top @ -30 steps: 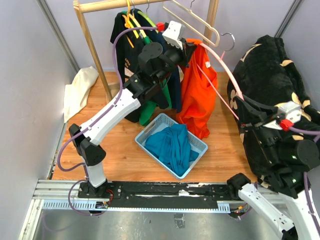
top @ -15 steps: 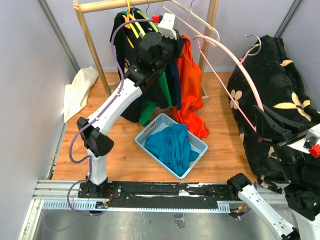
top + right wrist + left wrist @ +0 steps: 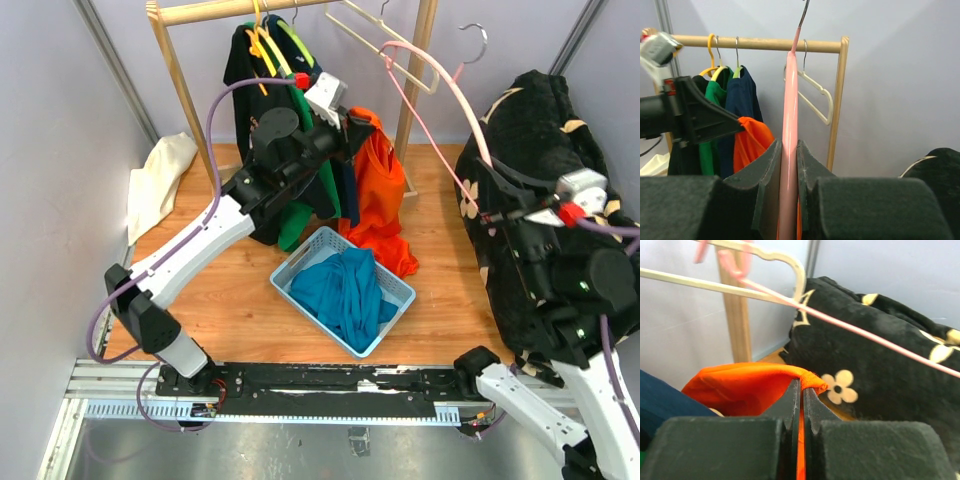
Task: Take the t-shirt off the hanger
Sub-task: Remove the T-shirt from the hanger, then place the hanger on the clothesline.
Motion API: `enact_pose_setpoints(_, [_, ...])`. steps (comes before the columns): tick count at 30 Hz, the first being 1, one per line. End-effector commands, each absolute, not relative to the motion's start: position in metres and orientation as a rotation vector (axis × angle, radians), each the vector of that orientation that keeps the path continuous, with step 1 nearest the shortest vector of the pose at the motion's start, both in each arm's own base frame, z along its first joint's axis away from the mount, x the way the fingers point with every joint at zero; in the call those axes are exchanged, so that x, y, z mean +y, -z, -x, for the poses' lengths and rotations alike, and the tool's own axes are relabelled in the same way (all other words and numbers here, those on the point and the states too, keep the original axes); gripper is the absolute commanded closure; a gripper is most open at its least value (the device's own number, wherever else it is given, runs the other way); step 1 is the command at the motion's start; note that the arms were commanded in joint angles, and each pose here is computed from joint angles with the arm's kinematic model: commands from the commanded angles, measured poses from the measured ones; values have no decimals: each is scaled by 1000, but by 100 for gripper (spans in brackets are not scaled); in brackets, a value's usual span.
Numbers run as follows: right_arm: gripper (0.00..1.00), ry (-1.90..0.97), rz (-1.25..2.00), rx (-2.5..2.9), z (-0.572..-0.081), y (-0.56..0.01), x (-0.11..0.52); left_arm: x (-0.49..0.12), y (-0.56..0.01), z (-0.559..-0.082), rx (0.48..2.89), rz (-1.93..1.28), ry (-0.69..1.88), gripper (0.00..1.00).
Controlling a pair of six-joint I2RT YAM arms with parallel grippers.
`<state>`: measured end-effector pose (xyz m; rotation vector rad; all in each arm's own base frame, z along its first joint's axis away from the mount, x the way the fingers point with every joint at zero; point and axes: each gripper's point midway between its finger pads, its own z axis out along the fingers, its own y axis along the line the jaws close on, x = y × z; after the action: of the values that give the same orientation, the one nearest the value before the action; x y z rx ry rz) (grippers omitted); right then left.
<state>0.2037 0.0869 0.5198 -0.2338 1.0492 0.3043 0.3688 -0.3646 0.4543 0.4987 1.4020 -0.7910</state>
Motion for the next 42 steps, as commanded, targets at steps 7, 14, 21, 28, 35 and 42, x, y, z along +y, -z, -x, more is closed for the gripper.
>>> enact_pose_setpoints(7, [99, -308, 258, 967, -251, -565, 121, -360, -461, -309, 1330, -495, 906, 100])
enact_pose_setpoints(14, [99, -282, 307, 959, -287, -572, 144, -349, -457, -288, 1313, -509, 925, 99])
enact_pose_setpoints(21, [99, -289, 354, 961, -327, -576, 172, -348, -449, -276, 1330, -541, 943, 99])
enact_pose_setpoints(28, [99, -355, 399, 957, -354, -574, 193, -343, -446, -269, 1334, -563, 935, 100])
enact_pose_setpoints(35, [99, -393, 429, 948, -375, -570, 196, -338, -446, -266, 1335, -566, 923, 99])
enact_pose_setpoints(42, [99, -432, 439, 959, -403, -560, 196, -336, -443, -267, 1347, -562, 913, 100])
